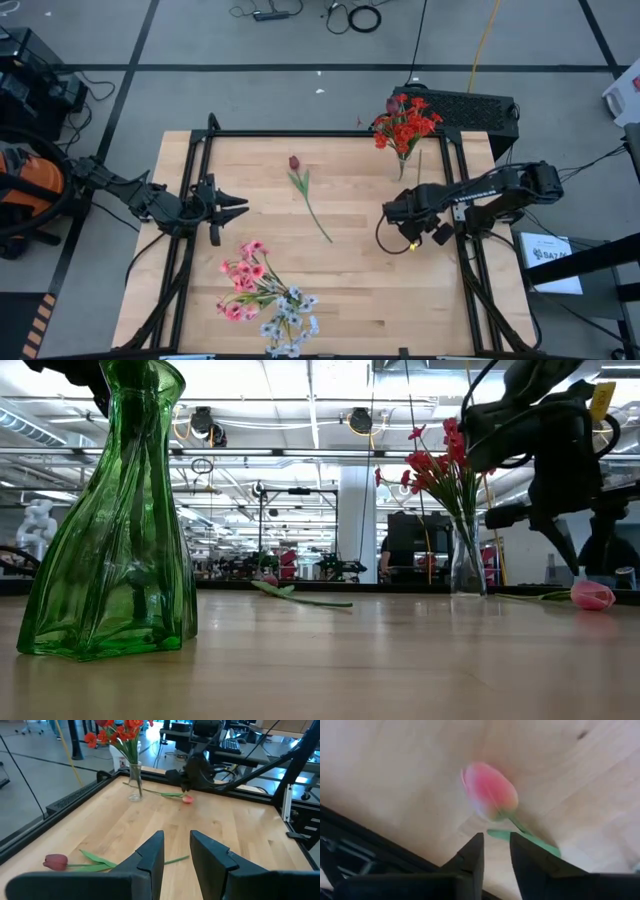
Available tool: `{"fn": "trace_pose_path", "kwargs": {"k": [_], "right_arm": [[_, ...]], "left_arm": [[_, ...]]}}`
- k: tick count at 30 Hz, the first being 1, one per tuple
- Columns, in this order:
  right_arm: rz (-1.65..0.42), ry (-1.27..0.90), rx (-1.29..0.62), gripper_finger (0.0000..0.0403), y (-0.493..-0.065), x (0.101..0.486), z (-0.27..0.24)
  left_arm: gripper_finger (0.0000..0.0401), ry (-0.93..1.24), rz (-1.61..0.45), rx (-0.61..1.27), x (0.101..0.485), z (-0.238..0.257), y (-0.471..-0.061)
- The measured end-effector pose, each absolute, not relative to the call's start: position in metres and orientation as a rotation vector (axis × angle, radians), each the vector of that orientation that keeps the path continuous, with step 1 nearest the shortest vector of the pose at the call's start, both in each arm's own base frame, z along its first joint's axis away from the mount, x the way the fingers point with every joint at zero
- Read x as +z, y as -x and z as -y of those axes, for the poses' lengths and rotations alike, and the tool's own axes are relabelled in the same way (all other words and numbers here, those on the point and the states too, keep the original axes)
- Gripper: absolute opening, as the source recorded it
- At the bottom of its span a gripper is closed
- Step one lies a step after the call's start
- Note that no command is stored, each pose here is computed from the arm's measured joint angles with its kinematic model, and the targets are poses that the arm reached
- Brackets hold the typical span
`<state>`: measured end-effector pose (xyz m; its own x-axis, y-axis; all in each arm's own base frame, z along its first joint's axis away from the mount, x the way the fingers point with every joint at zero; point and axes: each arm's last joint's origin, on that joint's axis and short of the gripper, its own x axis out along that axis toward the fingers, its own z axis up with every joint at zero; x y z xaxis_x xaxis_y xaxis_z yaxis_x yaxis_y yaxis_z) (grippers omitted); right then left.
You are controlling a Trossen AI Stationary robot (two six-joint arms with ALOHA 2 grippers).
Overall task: Sort flowers into vase by color
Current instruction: Put the pink flower into the green vase
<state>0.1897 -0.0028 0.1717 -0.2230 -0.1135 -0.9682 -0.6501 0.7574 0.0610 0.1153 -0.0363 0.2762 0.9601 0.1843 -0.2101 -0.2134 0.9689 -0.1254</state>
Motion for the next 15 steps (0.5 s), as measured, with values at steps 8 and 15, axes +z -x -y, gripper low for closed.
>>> {"fn": "trace_pose_path", "kwargs": {"k": [8, 15], "right_arm": [[-1.725, 0.764, 0.578, 0.0111, -0.194, 0.171, 0.021], [-1.726, 0.819, 0.682, 0.0101, -0.181, 0.149, 0.023]], "left_arm": [[0.01, 0.148, -0.198, 0.202, 0.276, 0.036, -0.115], [0.01, 0.15, -0.2, 0.194, 0.276, 0.037, -0.115]]}}
